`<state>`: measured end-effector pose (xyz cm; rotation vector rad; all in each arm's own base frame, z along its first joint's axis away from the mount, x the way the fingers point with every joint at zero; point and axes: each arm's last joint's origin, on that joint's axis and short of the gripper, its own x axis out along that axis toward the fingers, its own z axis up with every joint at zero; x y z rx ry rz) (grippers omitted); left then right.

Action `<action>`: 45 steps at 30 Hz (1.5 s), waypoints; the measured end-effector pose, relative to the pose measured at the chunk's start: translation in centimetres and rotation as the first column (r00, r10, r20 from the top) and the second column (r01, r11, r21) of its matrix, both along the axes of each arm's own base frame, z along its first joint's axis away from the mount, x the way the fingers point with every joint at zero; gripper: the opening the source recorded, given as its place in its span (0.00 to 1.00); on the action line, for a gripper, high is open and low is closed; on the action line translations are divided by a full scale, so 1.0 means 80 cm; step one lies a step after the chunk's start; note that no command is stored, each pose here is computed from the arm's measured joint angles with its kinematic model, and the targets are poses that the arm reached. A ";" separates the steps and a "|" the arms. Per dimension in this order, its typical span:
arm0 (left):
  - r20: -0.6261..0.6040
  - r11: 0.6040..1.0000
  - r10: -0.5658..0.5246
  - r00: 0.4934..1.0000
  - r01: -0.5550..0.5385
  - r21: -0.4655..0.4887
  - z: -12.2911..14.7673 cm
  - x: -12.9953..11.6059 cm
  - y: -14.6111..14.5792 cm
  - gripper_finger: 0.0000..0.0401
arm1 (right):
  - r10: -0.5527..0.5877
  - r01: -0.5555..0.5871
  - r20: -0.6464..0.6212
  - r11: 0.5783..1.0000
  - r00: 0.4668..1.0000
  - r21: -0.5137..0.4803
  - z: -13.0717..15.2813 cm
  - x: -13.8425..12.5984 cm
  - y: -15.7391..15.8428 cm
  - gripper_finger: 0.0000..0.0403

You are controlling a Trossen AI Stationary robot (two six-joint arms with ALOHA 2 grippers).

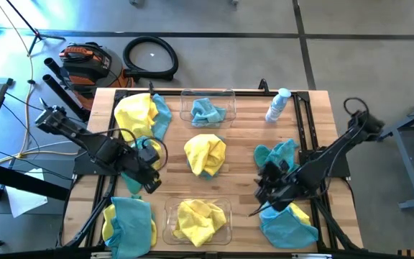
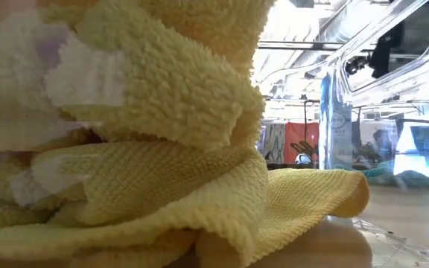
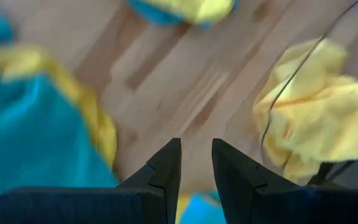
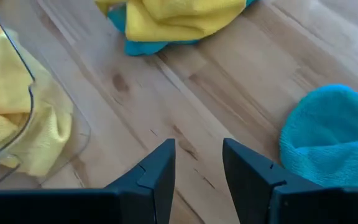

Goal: Sort microfiber towel by color & place in baskets
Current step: Put the blue microfiber towel into the top transparent bin

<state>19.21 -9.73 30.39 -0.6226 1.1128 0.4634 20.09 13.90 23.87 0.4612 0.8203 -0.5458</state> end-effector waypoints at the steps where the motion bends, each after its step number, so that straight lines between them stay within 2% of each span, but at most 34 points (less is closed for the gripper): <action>1: -0.049 1.000 0.024 0.999 -0.024 -0.018 -0.001 0.000 -0.004 0.19 | -0.001 0.000 0.020 1.000 1.000 0.016 -0.003 -0.006 -0.005 0.32; 5: -0.241 0.989 0.081 0.967 -0.107 -0.097 -0.014 -0.003 -0.024 0.19 | 0.008 -0.010 0.052 0.999 0.999 0.037 -0.016 -0.025 -0.021 0.32; 9: -0.380 0.993 0.037 0.924 -0.077 -0.090 -0.029 -0.009 -0.042 0.19 | 0.038 -0.039 0.058 0.999 0.998 0.032 -0.025 -0.037 -0.030 0.32; 13: -0.447 0.992 -0.118 0.887 0.086 -0.091 -0.041 -0.011 -0.059 0.19 | 0.089 -0.091 0.032 0.995 0.996 0.038 -0.028 -0.045 -0.035 0.32; 18: -0.486 0.935 -0.348 0.801 0.333 -0.121 -0.057 -0.012 -0.079 0.19 | 0.154 -0.154 0.004 0.988 0.988 0.021 -0.028 -0.046 -0.035 0.32; 22: -0.516 0.889 -0.449 0.730 0.425 -0.173 -0.068 -0.010 -0.090 0.19 | 0.170 -0.170 -0.004 0.985 0.985 0.013 -0.028 -0.046 -0.035 0.32; 26: -0.517 0.855 -0.510 0.688 0.473 -0.214 -0.088 -0.009 -0.097 0.19 | 0.170 -0.170 -0.004 0.985 0.985 0.012 -0.028 -0.046 -0.035 0.32; 28: -0.508 0.852 -0.518 0.688 0.466 -0.238 -0.102 -0.010 -0.098 0.19 | 0.171 -0.170 -0.004 0.985 0.985 0.013 -0.028 -0.046 -0.035 0.32; 31: -0.526 0.876 -0.480 0.702 0.410 -0.253 -0.117 -0.014 -0.096 0.18 | 0.168 -0.168 -0.003 0.986 0.986 0.014 -0.028 -0.046 -0.035 0.32; 35: -0.540 0.886 -0.463 0.703 0.374 -0.273 -0.116 -0.016 -0.095 0.05 | 0.168 -0.168 -0.003 0.986 0.986 0.014 -0.028 -0.046 -0.035 0.32; 40: -0.493 0.894 -0.445 0.748 0.339 -0.293 -0.091 -0.015 -0.098 0.01 | 0.172 -0.172 -0.005 0.985 0.985 0.011 -0.028 -0.046 -0.035 0.32; 45: -0.348 0.918 -0.389 0.853 0.330 -0.219 -0.037 -0.017 -0.100 0.00 | 0.190 -0.190 -0.011 0.982 0.982 -0.002 -0.028 -0.046 -0.035 0.32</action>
